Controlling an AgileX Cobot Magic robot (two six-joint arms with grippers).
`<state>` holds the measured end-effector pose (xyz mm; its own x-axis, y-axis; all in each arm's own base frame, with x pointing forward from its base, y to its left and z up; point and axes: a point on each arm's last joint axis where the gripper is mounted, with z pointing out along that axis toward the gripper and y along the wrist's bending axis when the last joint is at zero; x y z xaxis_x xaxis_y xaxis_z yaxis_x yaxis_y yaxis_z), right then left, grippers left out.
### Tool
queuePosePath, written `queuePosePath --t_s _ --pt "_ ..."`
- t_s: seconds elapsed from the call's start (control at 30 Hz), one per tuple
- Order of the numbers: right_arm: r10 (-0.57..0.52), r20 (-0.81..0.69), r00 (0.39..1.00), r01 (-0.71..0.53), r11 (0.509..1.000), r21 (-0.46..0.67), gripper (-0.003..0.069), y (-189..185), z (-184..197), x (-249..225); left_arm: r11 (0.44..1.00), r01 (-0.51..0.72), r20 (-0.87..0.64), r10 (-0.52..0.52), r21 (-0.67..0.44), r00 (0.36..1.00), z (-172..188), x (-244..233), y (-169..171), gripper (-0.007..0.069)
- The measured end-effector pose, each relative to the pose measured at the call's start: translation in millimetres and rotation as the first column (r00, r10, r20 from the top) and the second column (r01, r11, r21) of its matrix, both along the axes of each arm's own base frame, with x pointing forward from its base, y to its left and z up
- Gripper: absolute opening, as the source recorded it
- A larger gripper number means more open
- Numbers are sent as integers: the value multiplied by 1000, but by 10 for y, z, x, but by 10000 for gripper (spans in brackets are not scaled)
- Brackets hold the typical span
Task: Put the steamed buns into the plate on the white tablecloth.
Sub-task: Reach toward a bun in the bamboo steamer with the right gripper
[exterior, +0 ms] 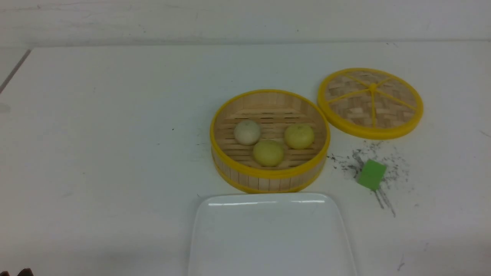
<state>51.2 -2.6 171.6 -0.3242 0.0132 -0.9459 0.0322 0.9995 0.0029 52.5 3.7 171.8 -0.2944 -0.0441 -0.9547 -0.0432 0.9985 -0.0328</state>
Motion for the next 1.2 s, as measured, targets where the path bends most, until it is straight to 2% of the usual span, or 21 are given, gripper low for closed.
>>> queuePosePath --t_s 0.57,0.63,0.67,0.7,0.73,0.77,0.8,0.83,0.87,0.9,0.97,1.03,1.13,1.2 --pt "-1 0 1000 1 1000 -11 240 -4 0 0 1000 0 0 0 6 1000 0 0 2 241" --pt "-7 20 1000 7 1000 14 240 -2 12 7 997 -11 0 11 -78 1000 -2 0 -12 241" --pt "-16 40 999 12 995 99 240 15 15 14 980 -23 -3 23 -198 1000 -3 0 -34 241" --pt "-36 69 997 19 973 232 240 38 37 23 945 -36 -9 35 -326 999 -2 -1 -59 241" --pt "-66 99 993 21 919 394 240 61 75 32 893 -52 -19 49 -446 999 -1 -1 -81 241" --pt "-79 111 991 22 897 442 240 63 91 35 871 -54 -23 50 -488 999 1 -2 -92 241" --pt "-125 134 983 12 770 637 240 83 144 43 752 -78 -48 62 -654 997 5 -4 -130 241" --pt "-170 144 975 -2 638 770 240 86 190 48 632 -102 -75 70 -768 995 11 -6 -158 241" --pt "-191 141 971 -11 558 830 240 86 210 50 544 -118 -95 70 -831 993 12 -7 -177 241" --pt "-202 138 970 -17 508 861 240 87 221 51 473 -130 -111 67 -871 992 14 -9 -193 241" --pt "-216 136 967 -24 454 890 240 84 235 51 367 -148 -133 65 -918 989 19 -10 -211 241" --pt "-219 131 967 -24 432 901 240 85 237 51 331 -154 -140 65 -931 988 22 -10 -216 241" --pt "-221 130 967 -25 425 905 240 85 238 51 326 -156 -141 67 -932 988 22 -10 -215 241" --pt "-225 137 965 -29 424 905 240 81 245 52 344 -156 -141 70 -926 988 18 -10 -210 241"
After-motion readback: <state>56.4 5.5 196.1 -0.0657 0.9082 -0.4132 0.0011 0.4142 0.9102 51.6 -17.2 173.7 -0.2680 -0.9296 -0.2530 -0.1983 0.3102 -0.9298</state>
